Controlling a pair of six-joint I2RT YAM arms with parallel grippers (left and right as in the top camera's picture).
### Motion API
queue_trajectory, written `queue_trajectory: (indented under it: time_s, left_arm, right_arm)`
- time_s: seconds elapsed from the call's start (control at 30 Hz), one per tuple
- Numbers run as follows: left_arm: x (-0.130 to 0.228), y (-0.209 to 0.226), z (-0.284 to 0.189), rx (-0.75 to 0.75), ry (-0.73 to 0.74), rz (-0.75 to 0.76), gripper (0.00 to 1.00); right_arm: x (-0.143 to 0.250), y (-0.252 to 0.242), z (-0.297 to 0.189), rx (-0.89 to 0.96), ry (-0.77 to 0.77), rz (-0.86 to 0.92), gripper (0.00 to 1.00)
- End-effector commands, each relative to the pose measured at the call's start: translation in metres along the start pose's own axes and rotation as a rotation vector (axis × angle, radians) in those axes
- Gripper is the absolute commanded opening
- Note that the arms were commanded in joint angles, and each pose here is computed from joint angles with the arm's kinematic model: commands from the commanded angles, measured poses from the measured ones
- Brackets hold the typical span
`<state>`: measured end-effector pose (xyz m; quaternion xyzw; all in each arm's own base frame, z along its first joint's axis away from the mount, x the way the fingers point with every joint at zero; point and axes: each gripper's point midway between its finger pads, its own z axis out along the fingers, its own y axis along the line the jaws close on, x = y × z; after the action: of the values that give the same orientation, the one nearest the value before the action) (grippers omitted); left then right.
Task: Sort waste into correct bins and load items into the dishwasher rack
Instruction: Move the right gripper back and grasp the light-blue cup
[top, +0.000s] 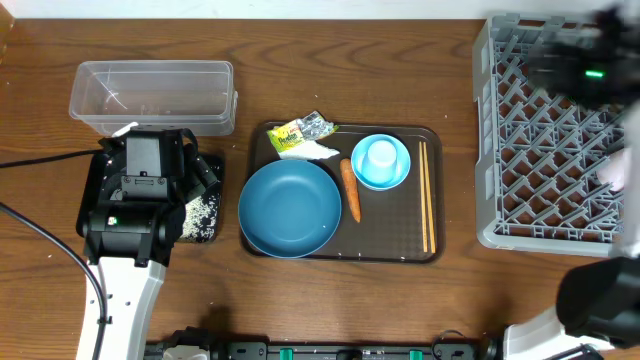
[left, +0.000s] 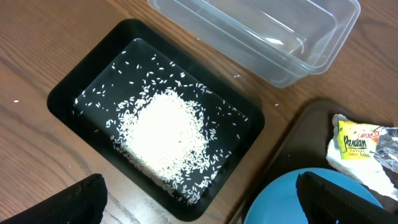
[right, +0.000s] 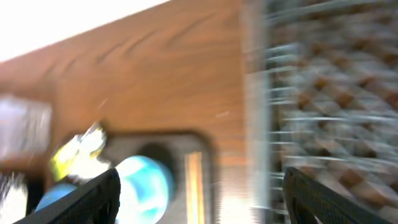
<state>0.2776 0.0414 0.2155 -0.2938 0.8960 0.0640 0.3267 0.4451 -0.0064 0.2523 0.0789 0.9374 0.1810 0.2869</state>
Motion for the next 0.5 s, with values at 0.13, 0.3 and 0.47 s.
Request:
queue_trajectory:
  time_s: [0.13, 0.3, 0.47]
  left_arm:
    - [-0.006, 0.002, -0.003, -0.007, -0.017, -0.015, 1.0]
    - [-0.006, 0.002, -0.003, -0.007, -0.017, -0.015, 1.0]
    - [-0.006, 0.002, -0.003, -0.007, -0.017, -0.015, 1.0]
  right_arm:
    - [0.078, 0.085, 0.077, 0.071, 0.223, -0.203, 0.89]
    - [0.113, 0.1, 0.115, 0.251, 0.263, -0.246, 0.99]
    - [0.149, 0.119, 0.142, 0.235, 0.355, -0.297, 0.99]
